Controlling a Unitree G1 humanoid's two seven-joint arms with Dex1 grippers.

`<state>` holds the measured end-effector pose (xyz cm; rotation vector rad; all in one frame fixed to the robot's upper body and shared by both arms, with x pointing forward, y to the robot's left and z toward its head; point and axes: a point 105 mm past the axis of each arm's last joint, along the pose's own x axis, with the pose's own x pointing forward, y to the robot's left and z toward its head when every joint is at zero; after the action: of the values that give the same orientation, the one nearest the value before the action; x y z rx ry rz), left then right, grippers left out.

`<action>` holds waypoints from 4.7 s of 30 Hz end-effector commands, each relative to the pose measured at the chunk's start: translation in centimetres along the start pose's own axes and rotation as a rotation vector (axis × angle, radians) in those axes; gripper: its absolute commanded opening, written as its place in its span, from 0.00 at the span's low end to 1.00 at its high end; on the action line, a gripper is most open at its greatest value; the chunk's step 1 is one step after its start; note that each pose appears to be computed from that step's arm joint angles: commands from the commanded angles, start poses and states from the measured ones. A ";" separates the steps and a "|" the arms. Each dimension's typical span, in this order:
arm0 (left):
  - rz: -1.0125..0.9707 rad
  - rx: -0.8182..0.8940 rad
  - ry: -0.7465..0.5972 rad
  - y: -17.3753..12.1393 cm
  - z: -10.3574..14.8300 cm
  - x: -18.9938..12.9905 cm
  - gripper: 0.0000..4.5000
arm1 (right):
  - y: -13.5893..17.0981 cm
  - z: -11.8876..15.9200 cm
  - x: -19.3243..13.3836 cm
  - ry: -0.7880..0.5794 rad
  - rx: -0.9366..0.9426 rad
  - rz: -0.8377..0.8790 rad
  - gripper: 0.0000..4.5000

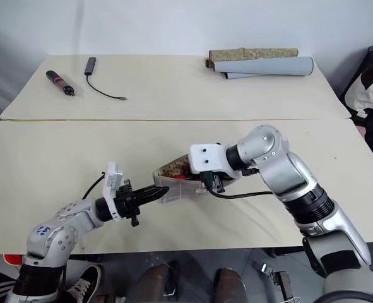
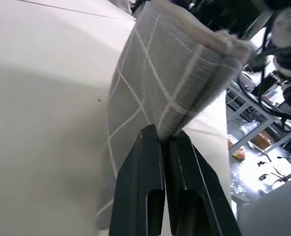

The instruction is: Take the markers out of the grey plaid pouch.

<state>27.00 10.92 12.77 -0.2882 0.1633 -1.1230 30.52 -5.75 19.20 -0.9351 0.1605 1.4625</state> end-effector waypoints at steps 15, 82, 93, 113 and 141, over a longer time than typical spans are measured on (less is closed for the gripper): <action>0.069 0.184 -0.069 1.2 2.3 0.3 0.00 | -2.3 7.9 -3.3 -0.610 0.184 -0.144 0.12; 0.112 0.197 -0.090 1.2 3.8 -1.3 0.00 | -4.2 1.1 -1.2 -0.056 -0.249 -0.207 0.14; -0.069 0.014 -0.014 -1.0 2.9 -0.6 0.00 | -3.8 0.9 0.4 0.120 -0.411 -0.066 0.14; -0.076 -0.004 0.030 -0.9 2.2 -0.6 0.00 | -2.8 -0.6 2.9 0.204 -0.378 -0.007 0.52; -0.096 0.020 0.017 -1.7 2.1 0.5 0.00 | -0.7 -4.6 6.0 0.300 -0.265 0.090 0.47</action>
<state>26.79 10.77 13.59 -0.3028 0.2354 -1.1723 34.50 -3.68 14.48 -1.3985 0.1725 1.4101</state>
